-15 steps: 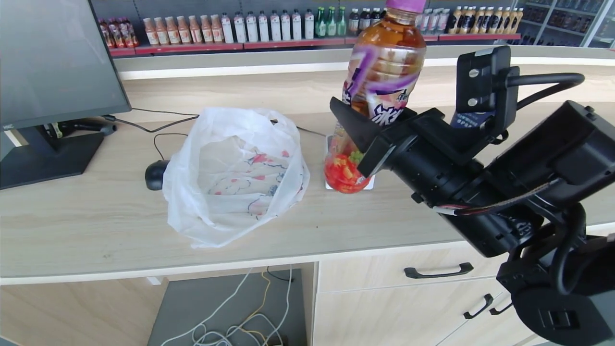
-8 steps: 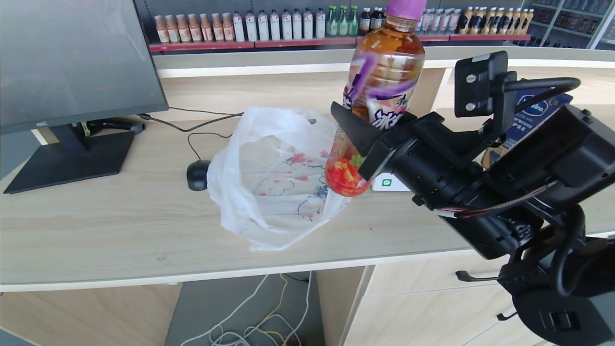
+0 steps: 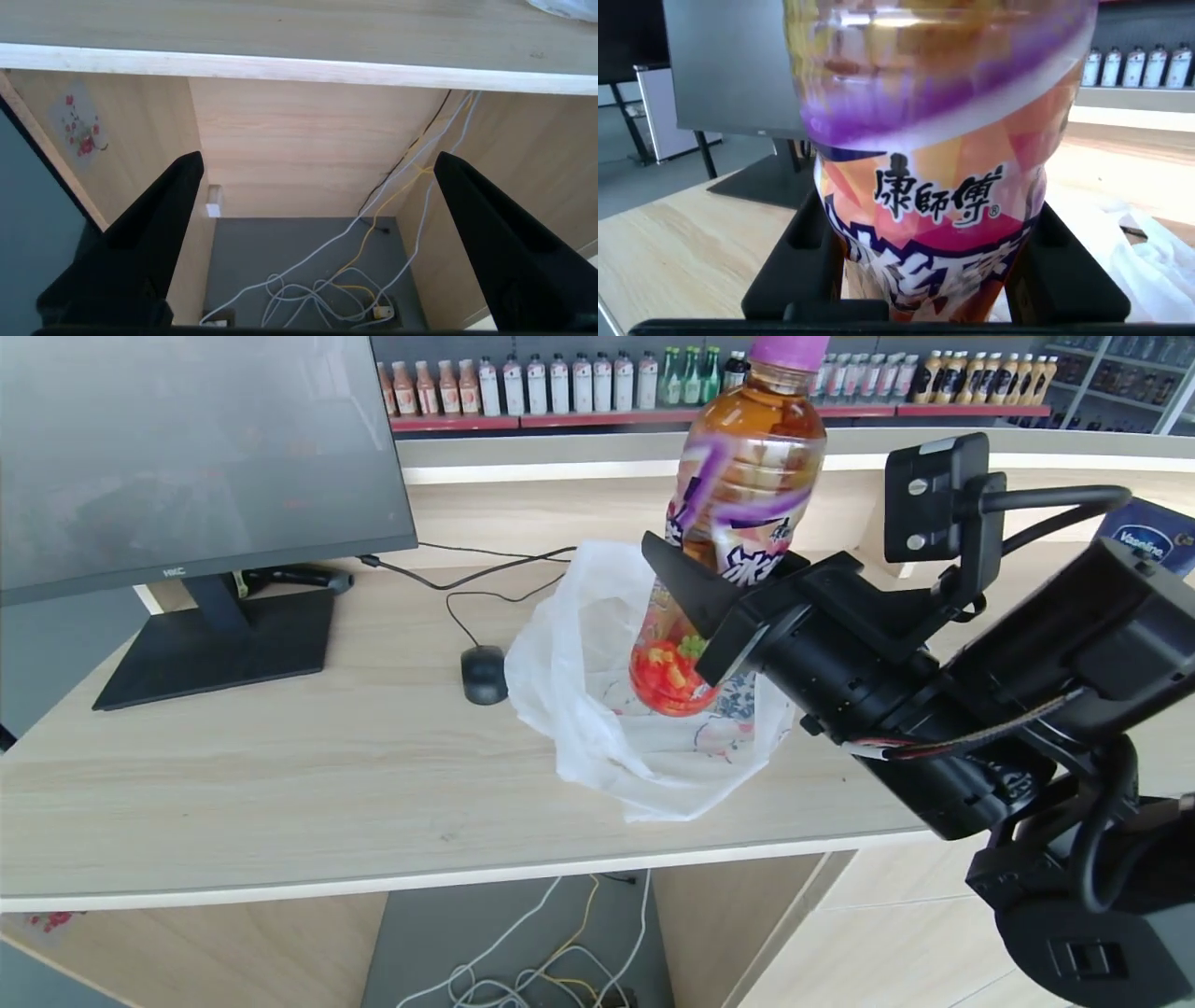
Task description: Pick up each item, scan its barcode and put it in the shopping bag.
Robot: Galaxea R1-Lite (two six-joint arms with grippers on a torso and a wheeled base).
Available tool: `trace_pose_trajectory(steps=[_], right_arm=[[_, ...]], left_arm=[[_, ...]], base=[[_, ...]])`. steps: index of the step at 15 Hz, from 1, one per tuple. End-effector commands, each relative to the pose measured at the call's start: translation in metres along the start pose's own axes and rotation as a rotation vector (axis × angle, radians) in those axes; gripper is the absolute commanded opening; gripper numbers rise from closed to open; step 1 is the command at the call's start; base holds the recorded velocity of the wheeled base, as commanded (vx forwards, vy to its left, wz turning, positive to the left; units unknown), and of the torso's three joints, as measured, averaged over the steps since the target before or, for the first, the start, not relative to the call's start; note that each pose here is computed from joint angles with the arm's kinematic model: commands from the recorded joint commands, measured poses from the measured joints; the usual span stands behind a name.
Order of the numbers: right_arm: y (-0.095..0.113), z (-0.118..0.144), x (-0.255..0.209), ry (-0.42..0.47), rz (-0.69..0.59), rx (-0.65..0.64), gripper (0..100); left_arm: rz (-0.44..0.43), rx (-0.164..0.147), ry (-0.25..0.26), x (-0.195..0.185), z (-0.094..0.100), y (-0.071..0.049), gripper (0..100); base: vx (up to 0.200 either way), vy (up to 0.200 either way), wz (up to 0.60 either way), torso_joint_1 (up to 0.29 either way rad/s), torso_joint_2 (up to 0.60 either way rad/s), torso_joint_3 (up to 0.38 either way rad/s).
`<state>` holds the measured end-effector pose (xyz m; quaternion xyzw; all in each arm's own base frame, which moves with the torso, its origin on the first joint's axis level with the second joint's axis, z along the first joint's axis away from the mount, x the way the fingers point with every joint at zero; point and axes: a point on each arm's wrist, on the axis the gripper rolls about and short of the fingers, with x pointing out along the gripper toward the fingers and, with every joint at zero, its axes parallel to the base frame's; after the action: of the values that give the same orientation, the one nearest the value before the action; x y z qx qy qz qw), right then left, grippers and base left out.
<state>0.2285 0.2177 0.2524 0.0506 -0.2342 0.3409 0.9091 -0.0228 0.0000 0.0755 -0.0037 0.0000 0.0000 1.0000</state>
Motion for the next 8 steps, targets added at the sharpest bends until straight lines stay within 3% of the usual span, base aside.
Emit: trace_pose_trajectory(steps=[1,3,8], right_arm=[[0.001,-0.005,0.003,0.009,0.002,0.000,0],[-0.004,-0.005,0.005,0.002,-0.012,-0.008,0],[-0.023,-0.033,0.025,0.031,-0.064,-0.037,0]], left_arm=[[0.002,0.000,0.000,0.000,0.000,0.000,100],[0.002,0.000,0.000,0.000,0.000,0.000,100],[0.002,0.000,0.000,0.000,0.000,0.000,100]], base=[[0.000,0.000,0.00,0.000,0.00,0.000],[0.000,0.000,0.00,0.000,0.00,0.000],[0.000,0.000,0.00,0.000,0.00,0.000]])
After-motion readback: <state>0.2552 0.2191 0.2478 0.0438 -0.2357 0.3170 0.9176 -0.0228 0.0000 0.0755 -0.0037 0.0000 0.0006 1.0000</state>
